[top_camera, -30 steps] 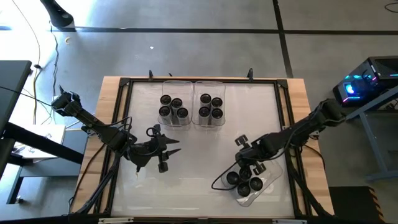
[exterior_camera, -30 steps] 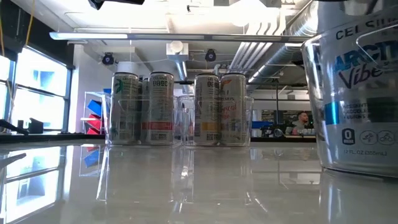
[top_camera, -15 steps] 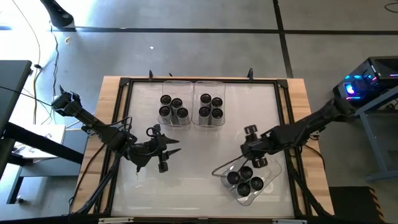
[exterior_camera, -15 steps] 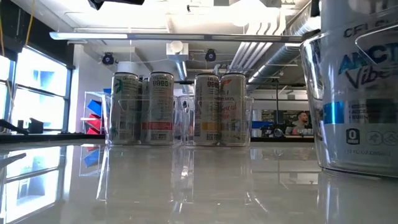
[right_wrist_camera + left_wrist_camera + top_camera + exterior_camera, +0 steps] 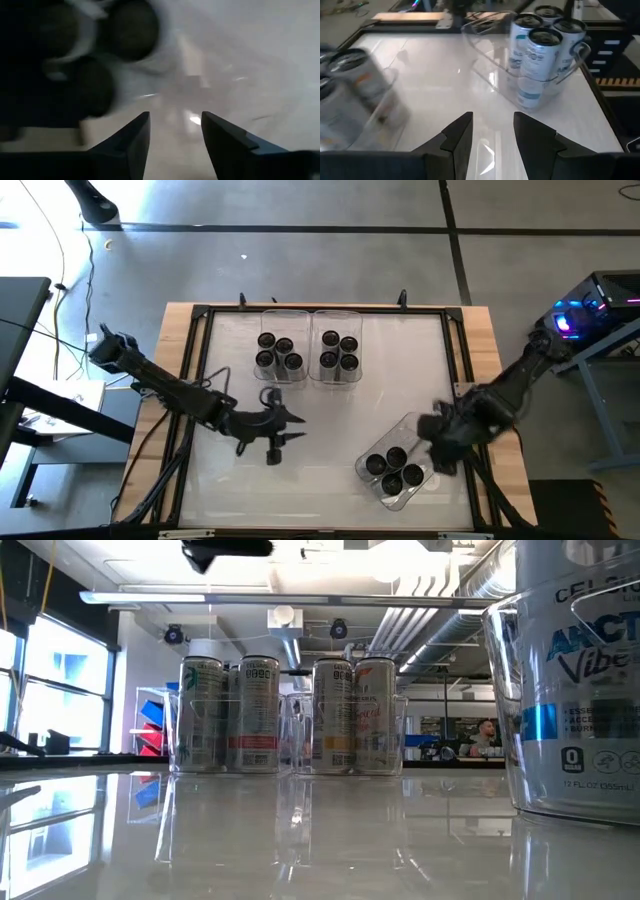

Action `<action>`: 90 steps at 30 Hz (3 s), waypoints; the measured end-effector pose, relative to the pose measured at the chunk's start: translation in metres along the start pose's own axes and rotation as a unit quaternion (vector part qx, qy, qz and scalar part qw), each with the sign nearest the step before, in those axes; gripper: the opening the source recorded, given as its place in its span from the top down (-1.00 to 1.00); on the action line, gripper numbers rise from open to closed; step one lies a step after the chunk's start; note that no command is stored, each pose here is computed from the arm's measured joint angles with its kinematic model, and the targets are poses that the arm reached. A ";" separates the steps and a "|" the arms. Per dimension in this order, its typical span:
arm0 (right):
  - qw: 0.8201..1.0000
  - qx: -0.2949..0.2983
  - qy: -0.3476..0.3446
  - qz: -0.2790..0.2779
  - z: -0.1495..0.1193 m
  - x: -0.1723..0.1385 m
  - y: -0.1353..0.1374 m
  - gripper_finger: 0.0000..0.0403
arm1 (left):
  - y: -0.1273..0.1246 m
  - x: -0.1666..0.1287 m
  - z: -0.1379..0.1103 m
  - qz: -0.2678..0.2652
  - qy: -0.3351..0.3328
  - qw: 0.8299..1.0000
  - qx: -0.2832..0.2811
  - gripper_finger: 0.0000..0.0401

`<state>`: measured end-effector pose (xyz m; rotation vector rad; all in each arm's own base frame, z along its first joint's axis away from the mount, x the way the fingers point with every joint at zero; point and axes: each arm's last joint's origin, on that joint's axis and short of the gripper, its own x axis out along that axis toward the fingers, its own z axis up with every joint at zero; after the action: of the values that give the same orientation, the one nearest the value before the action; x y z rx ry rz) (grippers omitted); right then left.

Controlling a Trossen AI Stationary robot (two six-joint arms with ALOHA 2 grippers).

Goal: Sort soda cans
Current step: Move the transparent bins to the top center of the table, then adjust the blue soda cans in the bottom right transparent bin

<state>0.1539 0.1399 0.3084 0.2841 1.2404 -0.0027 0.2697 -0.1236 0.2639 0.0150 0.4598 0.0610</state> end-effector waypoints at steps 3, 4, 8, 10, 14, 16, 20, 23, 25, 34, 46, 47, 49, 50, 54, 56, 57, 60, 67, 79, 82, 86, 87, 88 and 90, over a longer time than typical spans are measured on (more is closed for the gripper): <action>0.998 0.038 0.001 0.050 -0.022 0.002 0.023 0.30 | -0.003 0.017 -0.005 -0.011 0.000 1.000 0.021 0.32; 0.997 0.053 0.002 0.062 -0.031 0.004 0.031 0.36 | -0.004 0.022 -0.006 -0.014 -0.002 1.000 0.023 0.32; 0.990 0.113 -0.008 0.081 -0.066 0.019 0.055 0.68 | -0.004 0.038 -0.011 -0.043 0.007 0.999 0.025 0.32; 0.986 0.142 -0.006 0.085 -0.082 0.033 0.065 0.86 | -0.002 0.043 -0.013 -0.062 0.013 0.998 0.022 0.32; 0.981 0.188 -0.012 0.034 -0.102 0.066 0.072 0.95 | 0.002 0.047 -0.013 -0.064 0.018 0.998 0.020 0.32; 0.979 0.205 -0.014 0.001 -0.104 0.083 0.071 0.93 | 0.005 0.048 -0.012 -0.060 0.016 0.998 0.018 0.32; 0.973 0.219 -0.025 -0.070 -0.100 0.107 0.063 0.98 | 0.007 0.048 -0.011 -0.059 0.011 0.998 0.022 0.32; 0.966 0.227 -0.039 -0.120 -0.090 0.114 0.054 0.99 | 0.007 0.048 -0.010 -0.063 0.006 0.998 0.021 0.32; 0.961 0.229 -0.040 -0.149 -0.084 0.116 0.047 0.99 | 0.006 0.048 -0.009 -0.067 0.006 0.998 0.021 0.32; 0.950 0.179 -0.027 -0.256 -0.053 0.117 0.017 1.00 | 0.006 0.048 -0.009 -0.068 0.006 0.997 0.020 0.32; 0.937 0.121 0.000 -0.327 -0.033 0.080 -0.013 1.00 | 0.006 0.047 -0.009 -0.068 0.006 0.998 0.015 0.32; 0.941 0.123 0.003 -0.316 -0.034 0.074 -0.012 1.00 | 0.006 0.047 -0.009 -0.068 0.006 0.998 0.015 0.32; 0.949 0.127 0.006 -0.288 -0.034 0.062 -0.007 1.00 | 0.006 0.047 -0.009 -0.068 0.006 0.998 0.015 0.32; 0.954 0.126 0.007 -0.272 -0.035 0.057 -0.004 1.00 | 0.006 0.047 -0.009 -0.068 0.006 0.998 0.015 0.32; 0.968 0.121 0.005 -0.221 -0.040 0.041 0.009 1.00 | 0.006 0.047 -0.009 -0.069 0.006 0.998 0.015 0.32; 0.973 0.117 -0.004 -0.199 -0.042 0.036 0.017 1.00 | 0.006 0.047 -0.009 -0.069 0.006 0.998 0.015 0.32; 0.976 0.113 -0.016 -0.188 -0.043 0.035 0.021 1.00 | 0.006 0.047 -0.009 -0.069 0.006 0.998 0.015 0.32; 0.980 0.097 -0.057 -0.166 -0.046 0.033 0.028 1.00 | 0.006 0.047 -0.009 -0.069 0.006 0.998 0.015 0.32; 0.975 0.094 -0.117 -0.166 -0.045 0.032 0.030 0.97 | 0.006 0.047 -0.009 -0.069 0.006 0.998 0.015 0.32; 0.961 0.081 -0.209 -0.159 -0.017 0.036 0.030 0.27 | 0.006 0.047 -0.009 -0.068 0.005 0.998 0.015 0.32; 0.959 0.043 -0.218 -0.177 0.002 0.039 0.024 0.12 | 0.006 0.047 -0.009 -0.068 0.005 0.998 0.015 0.32; 0.956 0.004 -0.192 -0.223 0.029 0.043 0.003 0.13 | 0.006 0.047 -0.009 -0.069 0.005 0.997 0.019 0.32; 0.957 -0.002 -0.179 -0.227 0.036 0.045 -0.003 0.17 | 0.006 0.047 -0.009 -0.068 0.005 0.997 0.019 0.32; 0.960 -0.006 -0.165 -0.226 0.043 0.047 -0.010 0.23 | 0.006 0.047 -0.009 -0.068 0.005 0.997 0.019 0.32; 0.969 -0.017 -0.137 -0.205 0.055 0.055 -0.022 0.39 | 0.006 0.047 -0.009 -0.068 0.005 0.997 0.019 0.32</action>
<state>0.2204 0.1152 0.2684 -0.0082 1.0043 -0.3665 0.3076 -0.1149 0.2351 0.0214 0.4706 -0.0824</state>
